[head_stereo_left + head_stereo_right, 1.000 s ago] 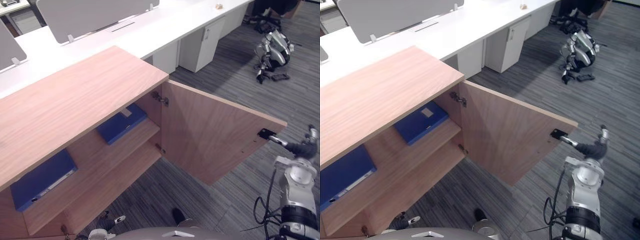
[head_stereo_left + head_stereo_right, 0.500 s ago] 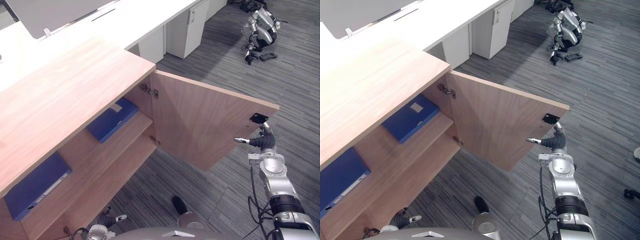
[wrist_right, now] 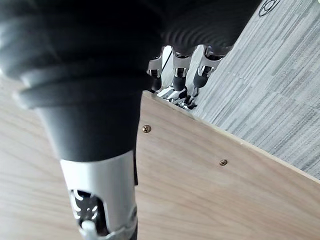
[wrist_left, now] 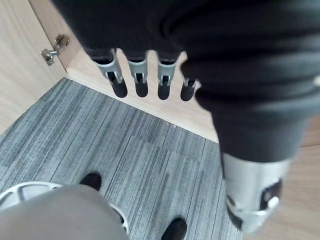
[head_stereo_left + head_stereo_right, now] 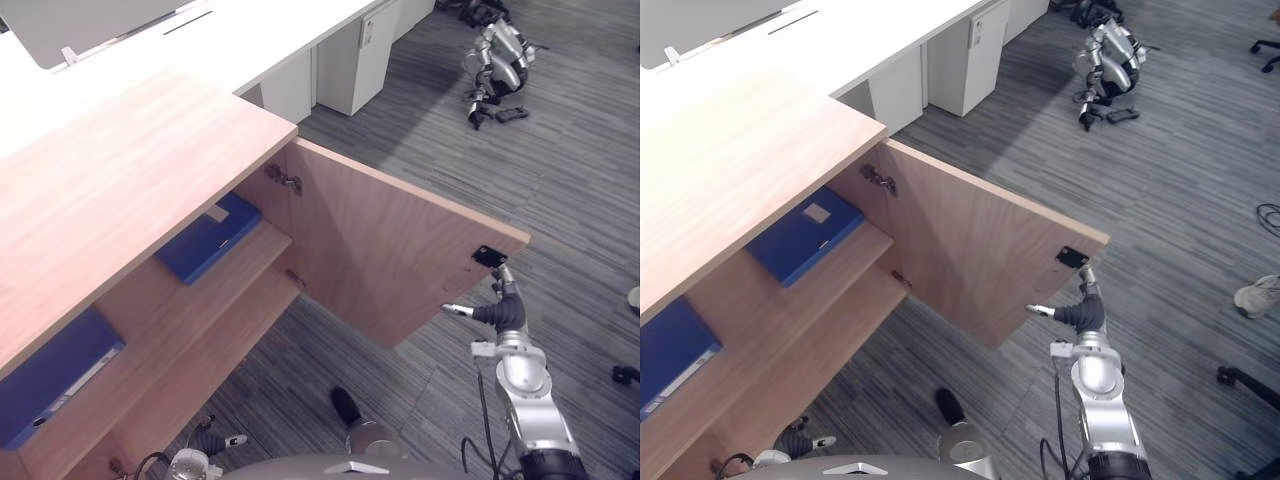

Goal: Walk over to the cabinet, pick up the folder, carry it to the office cabinet, place the folder inside the office cabinet, then close the office cabinet door

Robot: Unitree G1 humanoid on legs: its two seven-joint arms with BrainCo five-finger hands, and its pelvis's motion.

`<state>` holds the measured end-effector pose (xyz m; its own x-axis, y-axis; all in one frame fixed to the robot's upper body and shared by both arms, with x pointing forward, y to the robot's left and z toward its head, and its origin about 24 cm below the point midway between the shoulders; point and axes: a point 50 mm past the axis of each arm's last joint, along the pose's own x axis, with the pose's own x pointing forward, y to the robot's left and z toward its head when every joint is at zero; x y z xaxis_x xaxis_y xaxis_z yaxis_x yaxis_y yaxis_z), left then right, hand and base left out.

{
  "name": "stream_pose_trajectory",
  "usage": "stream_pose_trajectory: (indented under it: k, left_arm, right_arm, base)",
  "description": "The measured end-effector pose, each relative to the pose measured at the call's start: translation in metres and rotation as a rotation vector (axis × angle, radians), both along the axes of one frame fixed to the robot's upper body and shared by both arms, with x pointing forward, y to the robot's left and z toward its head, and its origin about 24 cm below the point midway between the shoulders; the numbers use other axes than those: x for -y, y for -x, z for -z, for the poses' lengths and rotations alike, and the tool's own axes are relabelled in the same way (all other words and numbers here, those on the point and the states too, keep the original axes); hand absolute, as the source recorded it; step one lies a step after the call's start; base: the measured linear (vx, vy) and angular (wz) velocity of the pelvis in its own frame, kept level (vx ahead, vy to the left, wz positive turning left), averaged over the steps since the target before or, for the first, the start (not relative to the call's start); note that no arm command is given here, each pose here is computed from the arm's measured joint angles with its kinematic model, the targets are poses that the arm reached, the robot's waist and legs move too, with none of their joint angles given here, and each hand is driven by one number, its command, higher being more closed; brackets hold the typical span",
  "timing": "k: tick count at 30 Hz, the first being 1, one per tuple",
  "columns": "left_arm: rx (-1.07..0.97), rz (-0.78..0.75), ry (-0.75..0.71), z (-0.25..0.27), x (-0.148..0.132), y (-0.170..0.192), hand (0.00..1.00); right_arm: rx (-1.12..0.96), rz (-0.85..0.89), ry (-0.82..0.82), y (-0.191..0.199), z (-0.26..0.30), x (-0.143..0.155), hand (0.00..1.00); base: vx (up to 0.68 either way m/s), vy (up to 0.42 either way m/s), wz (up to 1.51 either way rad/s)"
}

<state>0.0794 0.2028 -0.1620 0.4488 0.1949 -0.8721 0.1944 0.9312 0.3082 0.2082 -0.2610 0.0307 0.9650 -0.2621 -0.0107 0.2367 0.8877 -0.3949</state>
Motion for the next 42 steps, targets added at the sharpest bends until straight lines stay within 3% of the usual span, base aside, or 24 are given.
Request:
stream_pose_trajectory:
  k: [7, 9, 11, 14, 17, 23, 28, 33, 42]
  left_arm:
    - [-0.022, 0.093, -0.036, 0.0, -0.005, -0.005, 0.0]
    - [-0.019, 0.136, -0.044, -0.001, -0.005, -0.01, 0.0]
    - [-0.006, 0.19, -0.05, -0.002, -0.002, -0.018, 0.0]
    - [0.005, 0.249, -0.056, -0.004, 0.001, -0.025, 0.0]
    - [-0.003, 0.287, -0.049, -0.004, 0.002, -0.026, 0.0]
    - [-0.016, 0.31, -0.087, -0.006, -0.01, -0.025, 0.0]
    - [-0.008, 0.32, -0.098, -0.007, -0.011, -0.029, 0.0]
    - [0.006, 0.281, -0.116, -0.008, -0.015, -0.033, 0.0]
    - [-0.001, 0.136, -0.113, -0.007, -0.02, -0.022, 0.0]
  right_arm:
    - [-0.102, -0.177, 0.017, 0.034, 0.017, -0.041, 0.0]
    - [-0.151, -0.301, 0.128, 0.035, 0.018, -0.046, 0.0]
    - [-0.237, -0.582, 0.324, 0.042, 0.021, -0.054, 0.0]
    - [-0.292, -0.846, 0.418, 0.055, 0.021, -0.068, 0.0]
    - [-0.295, -0.995, 0.446, 0.059, 0.021, -0.081, 0.0]
    - [-0.29, -1.067, 0.486, 0.057, 0.023, -0.092, 0.0]
    - [-0.225, -1.044, 0.408, 0.039, 0.028, -0.118, 0.0]
    - [-0.182, -0.941, 0.321, 0.01, 0.036, -0.141, 0.0]
    - [-0.25, -0.739, 0.3, -0.017, 0.06, -0.141, 0.0]
  base:
    - [-0.1, -0.076, -0.04]
    - [-0.12, -0.085, -0.06]
    - [-0.09, -0.077, 0.1]
    - [-0.05, -0.057, 0.25]
    - [-0.03, -0.008, 0.26]
    - [-0.02, 0.018, 0.38]
    - [-0.01, 0.02, 0.47]
    - [0.01, -0.004, 0.62]
    - [-0.01, -0.008, 0.45]
